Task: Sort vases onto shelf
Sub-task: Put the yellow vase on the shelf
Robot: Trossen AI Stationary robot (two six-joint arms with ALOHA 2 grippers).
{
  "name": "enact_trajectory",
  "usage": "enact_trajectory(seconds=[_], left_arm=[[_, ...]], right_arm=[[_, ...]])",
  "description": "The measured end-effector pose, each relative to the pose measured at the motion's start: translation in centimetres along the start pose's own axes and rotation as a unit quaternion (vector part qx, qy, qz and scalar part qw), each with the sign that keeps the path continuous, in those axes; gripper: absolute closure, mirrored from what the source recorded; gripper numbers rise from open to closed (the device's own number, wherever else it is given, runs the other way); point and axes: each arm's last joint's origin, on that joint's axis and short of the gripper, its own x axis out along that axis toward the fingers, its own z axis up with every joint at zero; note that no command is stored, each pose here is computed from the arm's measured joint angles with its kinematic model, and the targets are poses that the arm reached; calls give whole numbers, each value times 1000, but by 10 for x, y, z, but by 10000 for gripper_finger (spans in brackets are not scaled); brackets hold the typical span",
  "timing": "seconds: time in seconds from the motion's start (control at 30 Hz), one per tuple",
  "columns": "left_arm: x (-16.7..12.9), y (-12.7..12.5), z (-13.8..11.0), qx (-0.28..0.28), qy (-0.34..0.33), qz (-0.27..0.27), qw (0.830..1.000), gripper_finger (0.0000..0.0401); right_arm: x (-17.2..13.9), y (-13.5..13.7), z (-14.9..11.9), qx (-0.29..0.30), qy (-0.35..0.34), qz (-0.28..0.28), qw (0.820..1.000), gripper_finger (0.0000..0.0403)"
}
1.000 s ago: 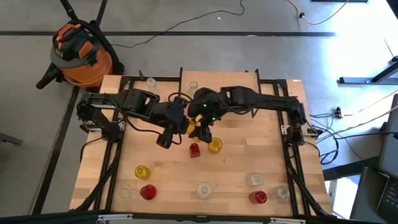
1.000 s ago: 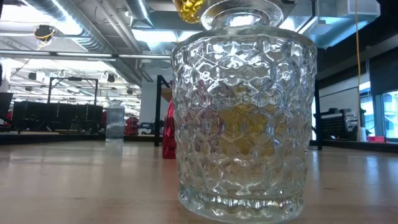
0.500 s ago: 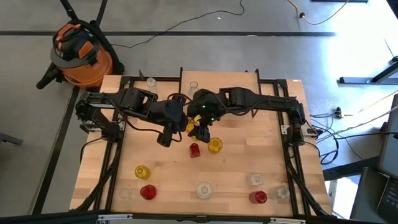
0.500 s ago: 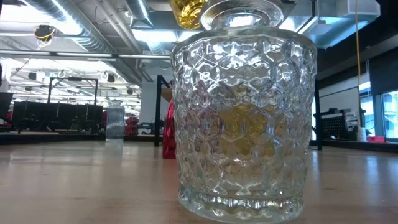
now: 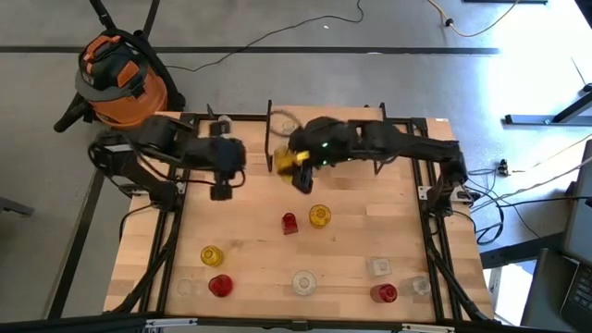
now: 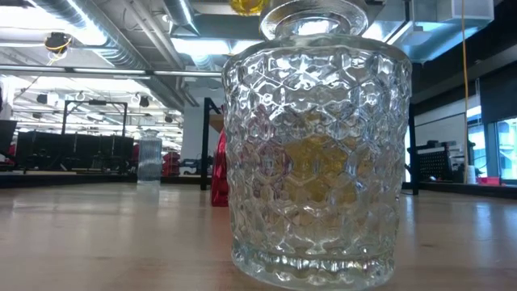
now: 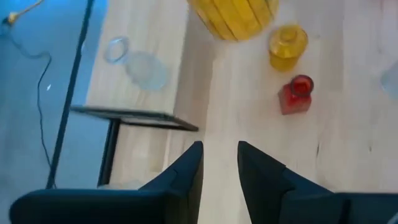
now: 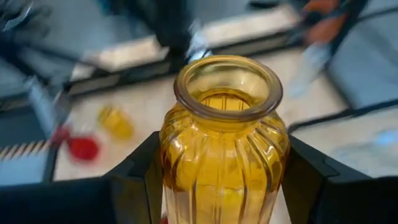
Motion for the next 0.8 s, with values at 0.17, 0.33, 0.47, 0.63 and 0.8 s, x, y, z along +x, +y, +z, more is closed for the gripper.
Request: enact_trajectory(seconds=[0.17, 0.33, 0.47, 0.63, 0.8], left_arm=[[-19, 11, -11, -59, -31, 13, 998, 321], [-31, 17, -19, -91, -49, 11, 995, 328], [-36, 19, -23, -100, -58, 8, 993, 332], [-38, 20, -24, -98, -61, 8, 993, 332], [-38, 20, -24, -88, -60, 9, 994, 332]], right_arm=[[-20, -16, 9, 12, -51, -119, 992, 202], [-22, -25, 3, 21, -59, -179, 982, 202], [-14, -36, -14, 41, -70, -217, 973, 202], [-2, -68, -48, 98, -129, -229, 960, 202], [-1, -104, -80, 115, -163, -267, 943, 202]])
